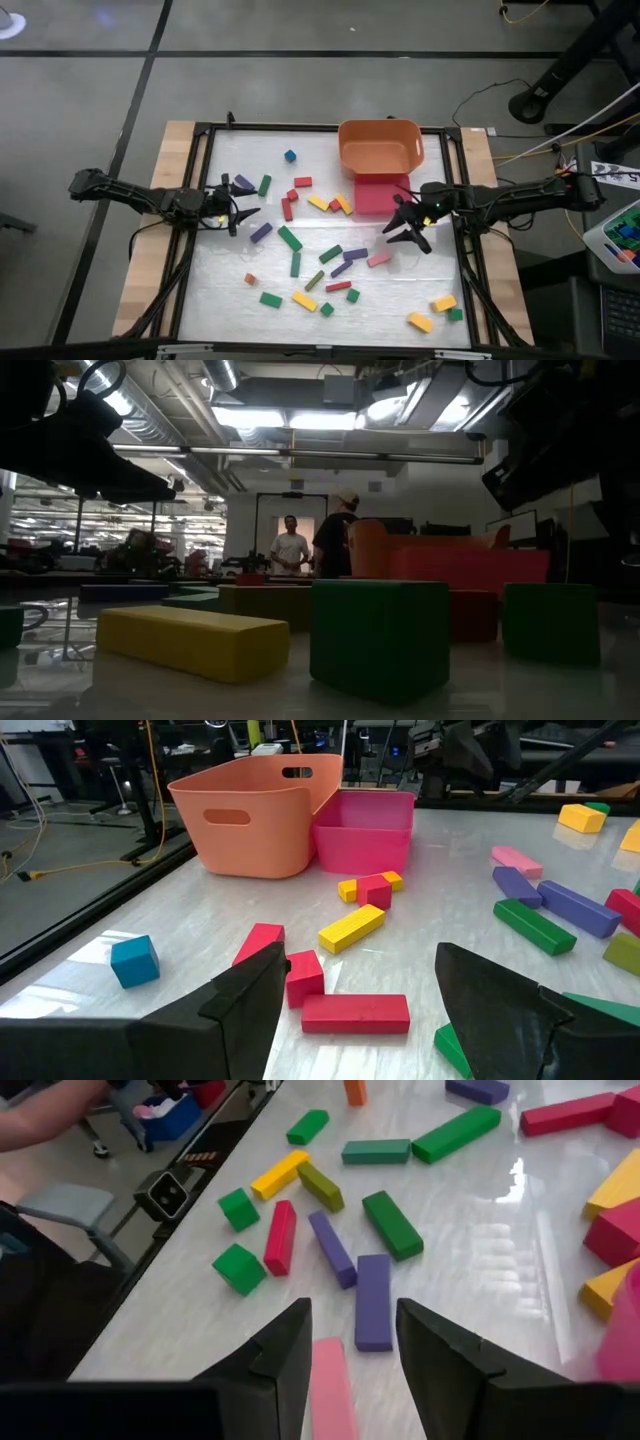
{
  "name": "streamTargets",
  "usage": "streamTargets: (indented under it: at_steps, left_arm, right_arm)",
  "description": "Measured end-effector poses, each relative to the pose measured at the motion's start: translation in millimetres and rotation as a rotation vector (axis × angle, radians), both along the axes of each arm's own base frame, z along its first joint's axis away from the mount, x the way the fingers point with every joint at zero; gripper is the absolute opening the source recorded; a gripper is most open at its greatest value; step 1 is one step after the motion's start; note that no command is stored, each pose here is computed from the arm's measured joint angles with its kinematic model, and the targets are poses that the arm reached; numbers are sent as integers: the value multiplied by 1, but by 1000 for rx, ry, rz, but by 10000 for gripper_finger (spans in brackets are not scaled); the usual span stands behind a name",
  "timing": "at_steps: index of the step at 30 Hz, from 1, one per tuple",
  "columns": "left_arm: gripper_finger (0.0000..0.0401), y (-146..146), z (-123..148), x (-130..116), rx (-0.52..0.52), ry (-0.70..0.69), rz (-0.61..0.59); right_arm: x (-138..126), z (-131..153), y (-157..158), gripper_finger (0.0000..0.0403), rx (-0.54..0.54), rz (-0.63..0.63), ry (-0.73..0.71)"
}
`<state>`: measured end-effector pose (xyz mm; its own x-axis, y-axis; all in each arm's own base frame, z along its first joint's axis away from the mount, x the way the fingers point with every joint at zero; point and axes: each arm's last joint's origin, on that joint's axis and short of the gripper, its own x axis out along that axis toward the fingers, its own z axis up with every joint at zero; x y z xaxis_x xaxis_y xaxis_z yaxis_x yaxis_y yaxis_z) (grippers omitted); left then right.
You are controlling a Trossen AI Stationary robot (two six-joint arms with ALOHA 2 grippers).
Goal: Sort blocks by size
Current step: Put the pink rectangle block into the orange bin
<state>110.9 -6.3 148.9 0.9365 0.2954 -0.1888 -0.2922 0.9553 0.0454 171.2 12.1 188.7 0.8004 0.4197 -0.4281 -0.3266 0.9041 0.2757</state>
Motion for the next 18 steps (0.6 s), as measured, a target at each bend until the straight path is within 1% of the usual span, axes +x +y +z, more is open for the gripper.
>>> streamTargets:
  at_steps: [6, 8, 13, 18]
  left_arm:
    - [244, 0, 0, 0, 0, 0, 0]
    - [244, 0, 0, 0, 0, 0, 0]
    - [244, 0, 0, 0, 0, 0, 0]
    - [244, 0, 0, 0, 0, 0, 0]
  right_arm:
    - [0, -2, 0, 149, 14, -13, 30]
    - [1, -6, 0, 158, 6, -26, 59]
    - [7, -19, 0, 211, -1, -19, 140]
    - [12, -32, 3, 261, -5, 98, 191]
